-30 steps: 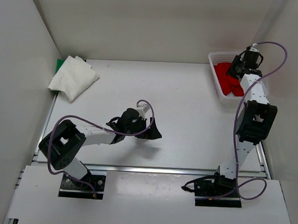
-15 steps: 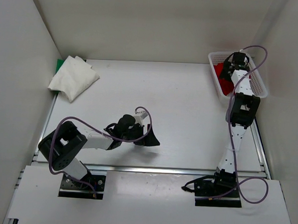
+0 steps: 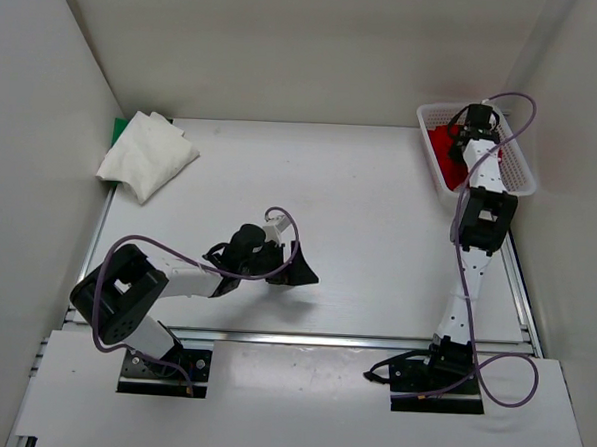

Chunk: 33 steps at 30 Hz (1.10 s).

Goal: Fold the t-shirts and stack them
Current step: Put the neatly folded tshirt into the corner of the board with the left arm, then grab crumpled tshirt from bin with the right arm

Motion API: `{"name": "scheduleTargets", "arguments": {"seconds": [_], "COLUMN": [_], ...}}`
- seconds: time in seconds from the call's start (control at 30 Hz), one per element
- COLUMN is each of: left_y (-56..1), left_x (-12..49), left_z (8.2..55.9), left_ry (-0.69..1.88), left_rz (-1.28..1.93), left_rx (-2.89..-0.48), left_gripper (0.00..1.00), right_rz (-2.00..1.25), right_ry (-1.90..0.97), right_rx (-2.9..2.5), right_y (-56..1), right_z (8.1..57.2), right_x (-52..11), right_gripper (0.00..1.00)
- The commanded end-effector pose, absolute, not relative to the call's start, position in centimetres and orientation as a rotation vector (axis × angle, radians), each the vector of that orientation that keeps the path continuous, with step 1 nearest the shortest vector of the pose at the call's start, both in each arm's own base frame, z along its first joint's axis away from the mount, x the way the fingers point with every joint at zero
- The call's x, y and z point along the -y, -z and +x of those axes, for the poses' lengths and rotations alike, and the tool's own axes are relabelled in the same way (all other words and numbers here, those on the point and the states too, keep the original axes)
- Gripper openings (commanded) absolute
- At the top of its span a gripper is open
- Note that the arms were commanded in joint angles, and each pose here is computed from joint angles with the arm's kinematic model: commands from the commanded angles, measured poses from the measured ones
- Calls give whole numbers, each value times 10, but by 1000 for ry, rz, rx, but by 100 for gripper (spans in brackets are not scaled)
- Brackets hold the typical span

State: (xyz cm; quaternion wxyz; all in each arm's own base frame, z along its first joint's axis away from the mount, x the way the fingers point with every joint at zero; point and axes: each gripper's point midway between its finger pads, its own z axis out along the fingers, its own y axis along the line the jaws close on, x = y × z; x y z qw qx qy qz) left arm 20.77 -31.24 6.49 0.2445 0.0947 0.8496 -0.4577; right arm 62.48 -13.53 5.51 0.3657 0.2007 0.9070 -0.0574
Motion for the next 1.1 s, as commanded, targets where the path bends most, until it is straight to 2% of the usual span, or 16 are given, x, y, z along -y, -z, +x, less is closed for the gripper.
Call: {"name": "scheduleTargets", "arguments": {"seconds": [0.0,0.23,0.43,0.53,0.63,0.67,0.73,0.77,0.83,0.9,1.07], "left_y": [-85,-99,-123,-138,-149,-148,-154,-153,-157,-167,-199], "left_x": [316,315,305,294,273,269,249,245,221,201,141], "left_z": [215,223,240,250,263,264,274,272,280,285,295], "left_ry": [1291,1310,1322,1330,1316,1314,1298,1306,1284,1277,1160], "left_rz": [257,240,177,118,28,-4,-80,-102,-184,-261,-395], "left_rx": [-2259,-2216,-2151,-2100,-2055,-2060,-2025,-2027,-1985,-1934,-1782], "left_gripper": [99,98,99,99,99,99,99,98,98,99,98], "right_rz": [511,461,300,163,-55,-107,-241,-256,-314,-358,-444], "right_ry": [85,8,-129,-284,-459,-502,-576,-591,-643,-708,-855], "right_rx": [-2161,-1926,-1724,-1633,-1476,-1475,-1293,-1309,-1172,-1131,-1100], "right_y": [-134,-291,-432,-492,-565,-564,-614,-601,-633,-645,-646], "right_z": [645,624,570,532,467,459,399,399,347,317,300], "right_x": [129,117,66,19,-55,-71,-119,-129,-156,-169,-186], "right_gripper": [0,0,0,0,0,0,0,0,0,0,0]}}
